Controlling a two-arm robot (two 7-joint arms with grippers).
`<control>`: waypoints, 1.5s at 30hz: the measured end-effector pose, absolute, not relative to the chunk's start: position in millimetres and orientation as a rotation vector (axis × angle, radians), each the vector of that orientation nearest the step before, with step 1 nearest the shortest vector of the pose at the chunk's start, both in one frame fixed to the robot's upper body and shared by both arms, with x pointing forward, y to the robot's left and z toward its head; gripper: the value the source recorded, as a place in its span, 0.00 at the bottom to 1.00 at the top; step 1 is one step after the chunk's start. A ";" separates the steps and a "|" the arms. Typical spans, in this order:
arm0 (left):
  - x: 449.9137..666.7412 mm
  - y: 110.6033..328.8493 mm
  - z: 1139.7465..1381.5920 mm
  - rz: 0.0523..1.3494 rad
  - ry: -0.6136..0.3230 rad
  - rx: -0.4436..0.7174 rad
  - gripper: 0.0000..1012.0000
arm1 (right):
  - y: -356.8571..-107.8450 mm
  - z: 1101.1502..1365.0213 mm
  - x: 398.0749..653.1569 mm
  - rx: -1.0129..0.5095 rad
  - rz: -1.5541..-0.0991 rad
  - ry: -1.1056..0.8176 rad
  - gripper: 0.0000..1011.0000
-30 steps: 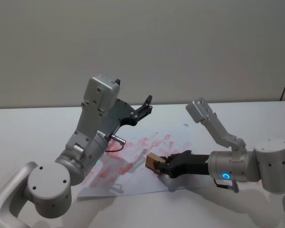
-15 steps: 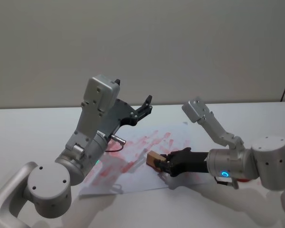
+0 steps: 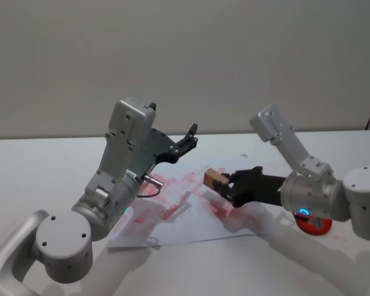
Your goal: Use the one hand to pick up the stamp and affix it onto the A4 paper.
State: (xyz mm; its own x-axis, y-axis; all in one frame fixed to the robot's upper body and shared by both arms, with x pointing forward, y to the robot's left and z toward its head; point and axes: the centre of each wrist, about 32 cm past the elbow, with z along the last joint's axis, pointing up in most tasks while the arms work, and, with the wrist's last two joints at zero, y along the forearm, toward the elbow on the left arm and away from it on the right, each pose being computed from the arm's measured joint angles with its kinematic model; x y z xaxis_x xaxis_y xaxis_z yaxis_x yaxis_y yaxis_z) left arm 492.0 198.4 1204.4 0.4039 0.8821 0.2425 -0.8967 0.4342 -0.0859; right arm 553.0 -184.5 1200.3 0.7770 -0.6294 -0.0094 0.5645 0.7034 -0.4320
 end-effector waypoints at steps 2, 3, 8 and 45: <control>492.0 198.4 1204.4 1.124 -0.268 0.061 0.99 | -186.5 1201.9 550.3 -0.420 -0.684 0.151 0.21; 492.0 198.4 1204.4 1.124 -0.268 0.061 0.99 | -189.1 1202.8 546.7 -0.414 -0.705 0.144 0.21; 492.0 198.4 1204.4 1.124 -0.268 0.061 0.99 | -198.4 1206.4 532.5 -0.393 -0.774 0.131 0.21; 492.0 198.4 1204.4 1.124 -0.268 0.061 0.99 | -260.0 1200.8 447.8 -0.389 -1.132 0.243 0.21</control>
State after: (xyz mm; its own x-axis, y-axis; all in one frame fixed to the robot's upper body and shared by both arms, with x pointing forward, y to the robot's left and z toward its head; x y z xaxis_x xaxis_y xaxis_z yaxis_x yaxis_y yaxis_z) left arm 492.0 198.4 1204.4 0.4040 0.8820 0.2424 -0.8967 0.4343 -0.0859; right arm 447.8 -260.0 1200.8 0.4095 -0.9123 0.0077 0.8290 0.3686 -0.4206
